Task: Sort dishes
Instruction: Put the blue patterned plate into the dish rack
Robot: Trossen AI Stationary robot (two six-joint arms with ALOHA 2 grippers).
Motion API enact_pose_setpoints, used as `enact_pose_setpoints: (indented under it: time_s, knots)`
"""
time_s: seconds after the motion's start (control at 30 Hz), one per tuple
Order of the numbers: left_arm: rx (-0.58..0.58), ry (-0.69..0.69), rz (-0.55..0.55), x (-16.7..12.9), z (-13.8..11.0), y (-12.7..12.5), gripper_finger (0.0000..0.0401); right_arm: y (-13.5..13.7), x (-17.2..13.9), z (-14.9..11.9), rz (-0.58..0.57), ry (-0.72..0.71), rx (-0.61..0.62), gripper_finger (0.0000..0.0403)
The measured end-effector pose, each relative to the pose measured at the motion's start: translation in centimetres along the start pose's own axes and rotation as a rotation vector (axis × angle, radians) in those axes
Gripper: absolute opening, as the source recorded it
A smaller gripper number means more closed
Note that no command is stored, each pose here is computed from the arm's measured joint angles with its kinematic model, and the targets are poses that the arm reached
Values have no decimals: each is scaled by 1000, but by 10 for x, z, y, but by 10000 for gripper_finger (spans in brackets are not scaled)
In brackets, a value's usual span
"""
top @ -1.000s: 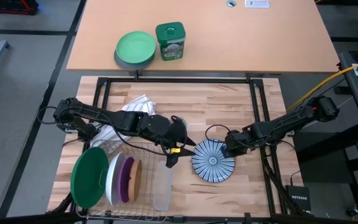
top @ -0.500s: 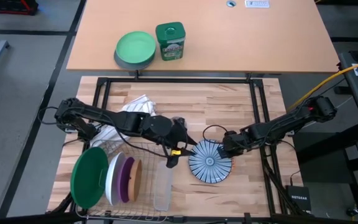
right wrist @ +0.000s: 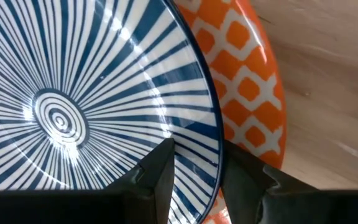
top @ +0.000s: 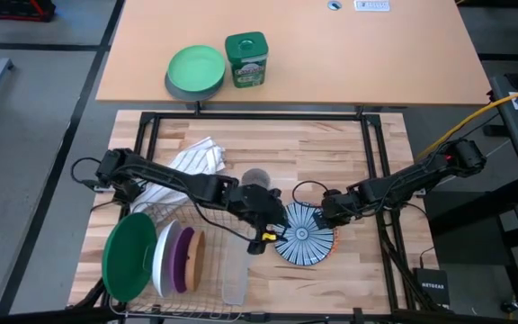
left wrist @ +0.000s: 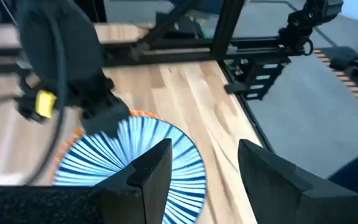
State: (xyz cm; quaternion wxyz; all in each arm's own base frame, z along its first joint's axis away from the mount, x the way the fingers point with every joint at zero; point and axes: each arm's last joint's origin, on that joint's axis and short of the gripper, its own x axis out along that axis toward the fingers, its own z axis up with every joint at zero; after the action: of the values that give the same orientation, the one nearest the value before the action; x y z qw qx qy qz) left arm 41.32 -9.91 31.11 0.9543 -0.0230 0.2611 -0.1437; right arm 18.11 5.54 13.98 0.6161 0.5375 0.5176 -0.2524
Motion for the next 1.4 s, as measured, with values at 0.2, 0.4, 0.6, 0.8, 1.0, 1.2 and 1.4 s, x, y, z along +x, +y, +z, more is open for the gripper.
enact_pose_setpoints:
  time_s: [0.2,0.4,0.6,0.8,1.0,1.2,1.4]
  knots:
    - [-46,55,-41,14,-11,1,172,1,0,0,7,2,-1,120]
    - [-13,141,-46,24,-25,3,172,2,0,0,24,1,-3,120]
    - [79,139,-52,32,-28,5,172,2,0,0,23,0,-3,120]
    - [86,133,-49,43,-33,8,172,2,0,0,24,-1,-3,120]
    - [-33,180,-30,49,-41,16,172,4,1,0,43,1,21,120]
    - [-55,210,-18,48,-44,21,172,5,1,0,58,2,71,120]
    - [-44,237,-20,48,-47,21,172,6,0,0,69,7,119,120]
